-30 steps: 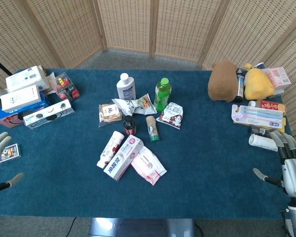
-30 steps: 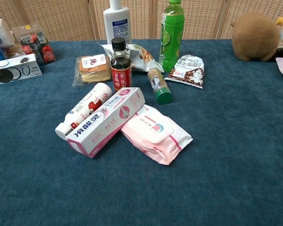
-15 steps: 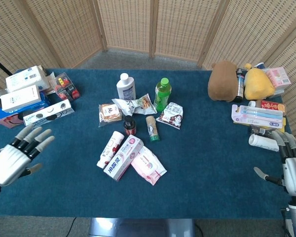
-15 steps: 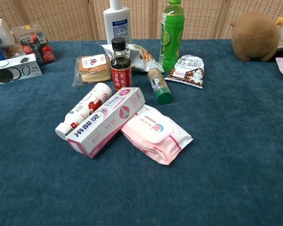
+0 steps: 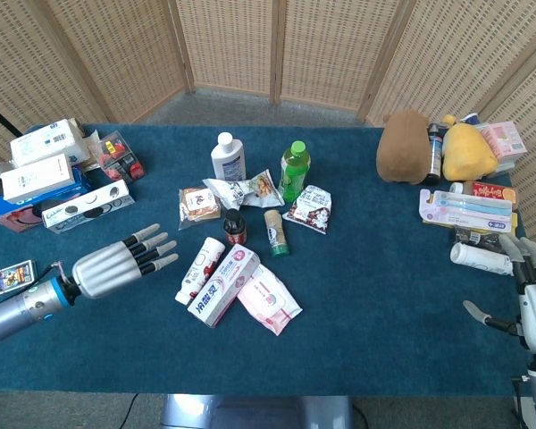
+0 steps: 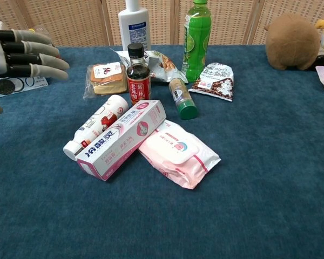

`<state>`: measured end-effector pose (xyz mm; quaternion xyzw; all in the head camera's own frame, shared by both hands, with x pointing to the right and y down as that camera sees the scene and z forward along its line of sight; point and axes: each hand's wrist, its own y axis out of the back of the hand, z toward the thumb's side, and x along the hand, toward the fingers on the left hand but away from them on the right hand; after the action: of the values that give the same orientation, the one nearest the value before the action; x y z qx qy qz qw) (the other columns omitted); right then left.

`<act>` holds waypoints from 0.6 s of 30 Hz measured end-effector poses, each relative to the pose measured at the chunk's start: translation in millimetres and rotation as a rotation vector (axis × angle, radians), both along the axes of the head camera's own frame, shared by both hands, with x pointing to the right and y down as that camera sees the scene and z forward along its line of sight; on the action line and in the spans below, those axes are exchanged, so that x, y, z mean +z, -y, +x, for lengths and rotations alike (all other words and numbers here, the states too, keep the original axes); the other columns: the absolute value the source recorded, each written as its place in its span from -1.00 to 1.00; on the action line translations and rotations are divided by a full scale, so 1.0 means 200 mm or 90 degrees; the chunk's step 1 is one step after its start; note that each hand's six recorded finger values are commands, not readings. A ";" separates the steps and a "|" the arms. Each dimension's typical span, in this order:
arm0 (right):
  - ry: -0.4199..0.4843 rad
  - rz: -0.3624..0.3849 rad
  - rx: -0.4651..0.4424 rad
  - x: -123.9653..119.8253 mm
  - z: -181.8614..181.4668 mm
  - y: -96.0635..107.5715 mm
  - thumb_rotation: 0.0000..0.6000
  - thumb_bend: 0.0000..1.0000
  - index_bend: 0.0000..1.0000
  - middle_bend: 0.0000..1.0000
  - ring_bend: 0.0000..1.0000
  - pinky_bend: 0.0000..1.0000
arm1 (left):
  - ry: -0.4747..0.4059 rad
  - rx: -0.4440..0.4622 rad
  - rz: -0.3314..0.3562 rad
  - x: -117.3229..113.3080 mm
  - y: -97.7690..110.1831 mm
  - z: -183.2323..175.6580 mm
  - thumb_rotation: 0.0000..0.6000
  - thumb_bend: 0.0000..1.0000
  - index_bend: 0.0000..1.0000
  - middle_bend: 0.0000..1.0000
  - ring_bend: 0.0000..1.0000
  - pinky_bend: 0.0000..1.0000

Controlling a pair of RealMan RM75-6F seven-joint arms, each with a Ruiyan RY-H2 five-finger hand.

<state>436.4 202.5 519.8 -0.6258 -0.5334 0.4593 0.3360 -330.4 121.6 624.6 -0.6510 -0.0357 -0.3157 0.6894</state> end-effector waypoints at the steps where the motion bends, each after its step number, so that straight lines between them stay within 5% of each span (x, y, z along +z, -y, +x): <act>1: 0.002 0.001 0.001 0.00 0.00 0.00 1.00 -1.00 -1.00 -1.00 -1.00 -1.00 | 0.009 0.009 0.000 0.02 0.01 0.02 1.00 -1.00 -1.00 -1.00 -1.00 -1.00; 18: 0.031 0.007 0.007 -0.03 0.01 0.01 1.00 -1.00 -1.00 -1.00 -1.00 -1.00 | 0.077 0.064 -0.021 0.24 0.04 0.34 1.00 -1.00 -1.00 -1.00 -1.00 -0.87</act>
<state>438.1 201.1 513.7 -0.6323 -0.5473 0.4426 0.3237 -263.0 113.6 672.1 -0.6393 -0.1153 -0.3188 0.6902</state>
